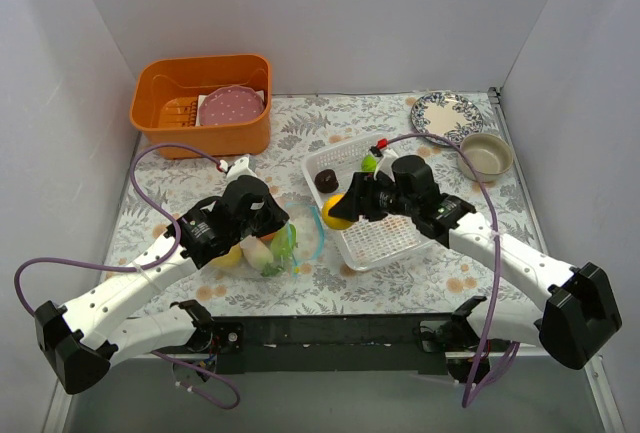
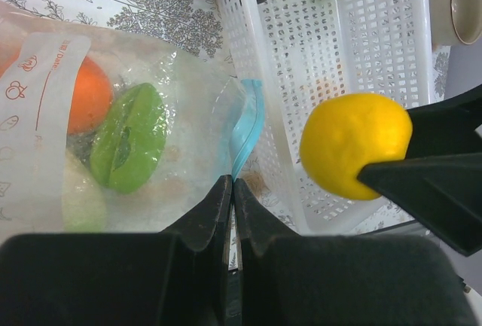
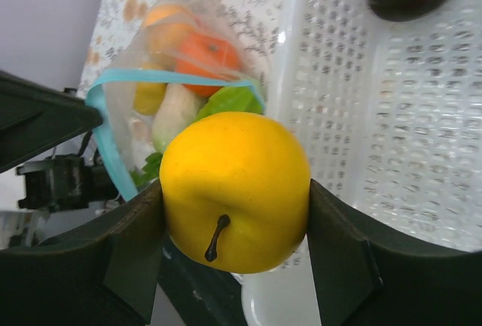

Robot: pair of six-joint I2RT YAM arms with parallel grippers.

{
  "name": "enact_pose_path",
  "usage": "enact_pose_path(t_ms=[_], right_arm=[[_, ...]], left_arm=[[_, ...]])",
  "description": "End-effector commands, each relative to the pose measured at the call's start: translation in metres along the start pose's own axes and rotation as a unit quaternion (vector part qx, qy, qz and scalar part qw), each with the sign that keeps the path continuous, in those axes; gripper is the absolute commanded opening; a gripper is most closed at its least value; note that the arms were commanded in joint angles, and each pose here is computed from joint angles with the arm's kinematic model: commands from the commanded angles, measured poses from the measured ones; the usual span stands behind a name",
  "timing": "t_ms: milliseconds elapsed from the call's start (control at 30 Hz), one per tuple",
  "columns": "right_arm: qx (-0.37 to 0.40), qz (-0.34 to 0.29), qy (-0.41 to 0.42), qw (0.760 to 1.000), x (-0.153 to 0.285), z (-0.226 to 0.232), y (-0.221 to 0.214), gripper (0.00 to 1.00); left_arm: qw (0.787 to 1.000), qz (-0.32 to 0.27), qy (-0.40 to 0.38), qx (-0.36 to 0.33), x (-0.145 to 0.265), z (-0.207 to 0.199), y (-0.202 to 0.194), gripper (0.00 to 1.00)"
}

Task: Place the food in the zip-top bag and seal the zipper
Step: Pick up the fake fruit from the bin, then place the fake fruit in the zipper food storage bag.

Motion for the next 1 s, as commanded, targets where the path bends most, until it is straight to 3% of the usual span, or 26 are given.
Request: enact_pose_path(t_ms=[0, 367, 600, 967], right_arm=[[-0.003, 0.011, 0.116, 0.993, -0.011, 0.039, -0.006, 0.41], [0.002, 0.067, 0.128, 0.990, -0.071, 0.054, -0.040, 0.42], [-0.006, 0.052, 0.158, 0.986, -0.091, 0.068, -0.034, 0.41], [-0.001, 0.072, 0.169, 0.983, -0.113, 0.080, -0.037, 0.50]], left_arm=[[1.000, -0.006, -0.017, 0.003, 0.005, -0.005, 0.004, 0.03], [0.999, -0.025, -0.029, 0.016, 0.021, -0.008, 0.015, 0.04], [0.999, -0.032, -0.024, 0.015, 0.026, -0.008, 0.019, 0.04], [0.998, -0.057, -0.024, 0.022, 0.034, -0.012, 0.032, 0.05]])
Point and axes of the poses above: each gripper's point midway between its finger pads, its own x axis back along the fingers, its own z axis along the line the jaws close on, y = z × x, the point moved 6 cm from there along x, back along the fingers, and after that the axes turned 9 degrees about -x, right-handed, at the moved point
